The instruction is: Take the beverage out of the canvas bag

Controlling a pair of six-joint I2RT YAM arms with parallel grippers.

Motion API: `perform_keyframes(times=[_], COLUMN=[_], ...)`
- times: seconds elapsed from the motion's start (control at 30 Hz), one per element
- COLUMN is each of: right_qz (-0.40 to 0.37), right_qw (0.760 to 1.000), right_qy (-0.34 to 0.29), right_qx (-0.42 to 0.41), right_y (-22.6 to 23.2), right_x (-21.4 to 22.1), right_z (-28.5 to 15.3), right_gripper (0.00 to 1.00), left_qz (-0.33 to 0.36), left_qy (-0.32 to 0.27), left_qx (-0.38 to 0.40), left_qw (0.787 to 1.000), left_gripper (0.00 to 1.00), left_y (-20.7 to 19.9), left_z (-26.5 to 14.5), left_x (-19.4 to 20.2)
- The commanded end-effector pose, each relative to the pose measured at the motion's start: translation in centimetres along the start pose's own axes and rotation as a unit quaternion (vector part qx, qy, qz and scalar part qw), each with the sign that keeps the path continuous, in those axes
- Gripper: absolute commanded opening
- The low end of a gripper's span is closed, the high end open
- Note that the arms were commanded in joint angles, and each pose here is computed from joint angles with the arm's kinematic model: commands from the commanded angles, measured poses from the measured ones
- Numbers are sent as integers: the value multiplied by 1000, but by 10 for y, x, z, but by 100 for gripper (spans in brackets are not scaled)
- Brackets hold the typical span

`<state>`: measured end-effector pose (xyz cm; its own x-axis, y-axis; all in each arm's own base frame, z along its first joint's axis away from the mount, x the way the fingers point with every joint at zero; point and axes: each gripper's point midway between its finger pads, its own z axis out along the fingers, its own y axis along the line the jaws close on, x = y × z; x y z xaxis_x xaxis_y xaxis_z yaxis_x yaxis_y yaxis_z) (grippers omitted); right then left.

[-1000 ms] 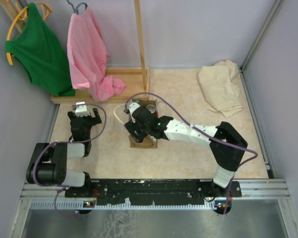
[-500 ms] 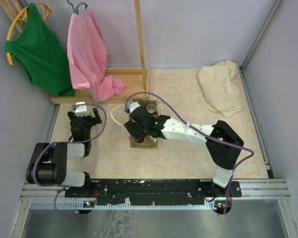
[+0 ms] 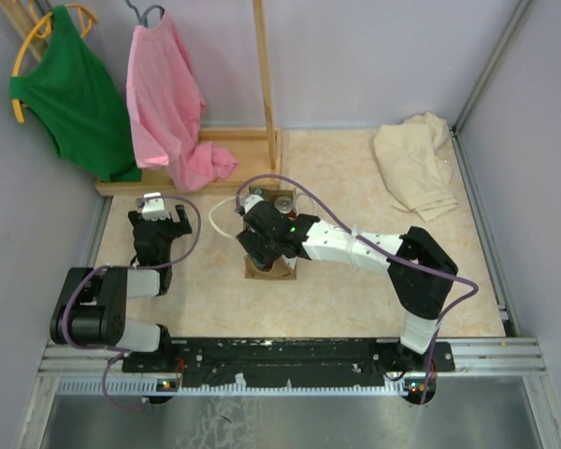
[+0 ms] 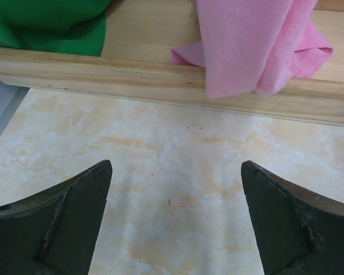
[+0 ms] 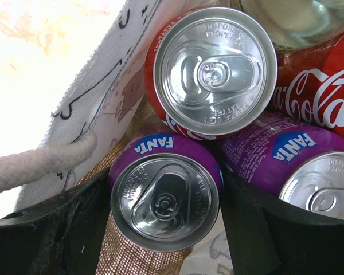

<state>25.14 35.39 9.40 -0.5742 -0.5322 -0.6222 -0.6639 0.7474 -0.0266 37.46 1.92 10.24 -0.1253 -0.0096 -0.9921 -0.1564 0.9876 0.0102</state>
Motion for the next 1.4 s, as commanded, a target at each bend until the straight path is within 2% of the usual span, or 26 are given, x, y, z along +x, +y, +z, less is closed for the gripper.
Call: perform_keyframes(times=[0.0, 0.13, 0.4, 0.6, 0.7, 0.87, 0.9, 0.93, 0.97, 1.13, 1.37], right_qz=[-28, -27, -30, -30, -30, -35, -38, -40, -40, -41, -26], right_qw=[995, 995, 993, 993, 993, 992, 992, 991, 992, 993, 999], right_qy=[98, 97, 114, 116, 116, 122, 123, 124, 123, 111, 26], right_qx=[20, 18, -2, -1, 1, 1, -3, -3, 4, 4, -3], right_y=[-6, -5, 3, 3, 2, 2, 3, 3, 1, -1, -1], right_x=[55, 56, 64, 65, 65, 68, 68, 69, 68, 64, 28], right_z=[7, 9, 17, 18, 19, 21, 20, 21, 20, 15, -3], right_gripper=[71, 67, 75, 72, 62, 39, 32, 8, 0, 0, 0], left_qz=[-9, -9, -9, -9, -9, -8, -8, -9, -9, -11, -11], left_qy=[-17, -17, -18, -19, -19, -20, -20, -20, -20, -22, -29], left_qx=[6, 6, 4, 5, 4, 2, 1, 1, 0, -6, -1], left_qw=[1000, 1000, 1000, 1000, 1000, 1000, 1000, 1000, 1000, 1000, 1000], left_gripper=[100, 100, 100, 100, 100, 100, 100, 100, 100, 100, 100], left_y=[-4, -4, -4, -4, -4, -3, -3, -3, -2, 0, -1], left_z=[6, 7, 7, 7, 7, 7, 7, 6, 6, 5, 2], left_x=[-12, -13, -13, -14, -14, -14, -14, -14, -14, -15, -17])
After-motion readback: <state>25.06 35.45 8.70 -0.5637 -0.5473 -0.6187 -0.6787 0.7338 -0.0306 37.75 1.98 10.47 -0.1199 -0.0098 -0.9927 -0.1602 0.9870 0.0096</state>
